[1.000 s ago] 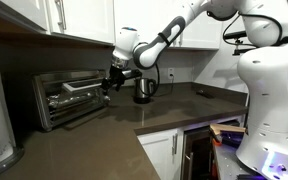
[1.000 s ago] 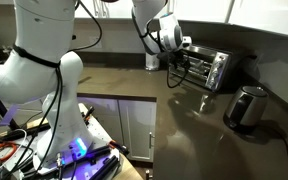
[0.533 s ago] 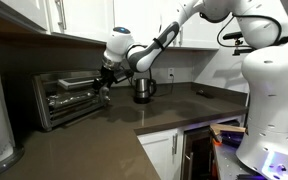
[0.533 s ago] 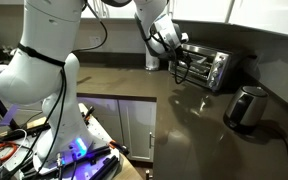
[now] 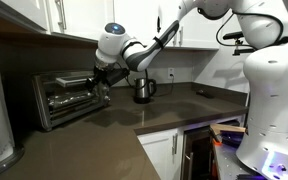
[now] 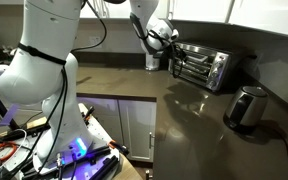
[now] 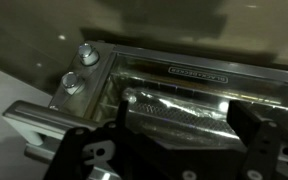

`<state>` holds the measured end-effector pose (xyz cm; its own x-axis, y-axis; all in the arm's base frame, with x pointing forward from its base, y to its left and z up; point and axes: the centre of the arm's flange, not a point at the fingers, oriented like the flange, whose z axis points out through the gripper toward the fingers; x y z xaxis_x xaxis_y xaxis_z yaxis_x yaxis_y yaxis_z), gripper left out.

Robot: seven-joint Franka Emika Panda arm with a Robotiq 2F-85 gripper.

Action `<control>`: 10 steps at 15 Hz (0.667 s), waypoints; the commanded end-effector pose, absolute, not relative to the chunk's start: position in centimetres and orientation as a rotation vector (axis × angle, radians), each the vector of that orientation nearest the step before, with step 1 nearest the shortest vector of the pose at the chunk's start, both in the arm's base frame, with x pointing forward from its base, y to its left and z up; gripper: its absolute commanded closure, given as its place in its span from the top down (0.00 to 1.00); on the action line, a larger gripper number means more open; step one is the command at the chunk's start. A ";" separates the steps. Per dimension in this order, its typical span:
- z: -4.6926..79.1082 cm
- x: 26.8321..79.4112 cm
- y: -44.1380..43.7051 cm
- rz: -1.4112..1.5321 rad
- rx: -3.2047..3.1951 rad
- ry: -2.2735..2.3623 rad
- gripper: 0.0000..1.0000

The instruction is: Close the oven

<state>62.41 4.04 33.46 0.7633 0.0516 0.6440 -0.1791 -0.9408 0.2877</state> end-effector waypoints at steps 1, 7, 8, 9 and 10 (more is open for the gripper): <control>34.2 60.5 5.5 1.003 2.496 -0.138 1.00; 35.2 58.9 6.7 1.007 2.403 -0.167 1.00; 35.3 58.8 6.7 0.995 2.424 -0.170 1.00; 35.3 58.4 7.0 0.981 2.473 -0.169 1.00; 35.3 58.0 7.3 0.978 2.506 -0.163 1.00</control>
<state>59.36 7.00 35.46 0.7286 0.0785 0.6805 -0.2835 -0.8698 0.4039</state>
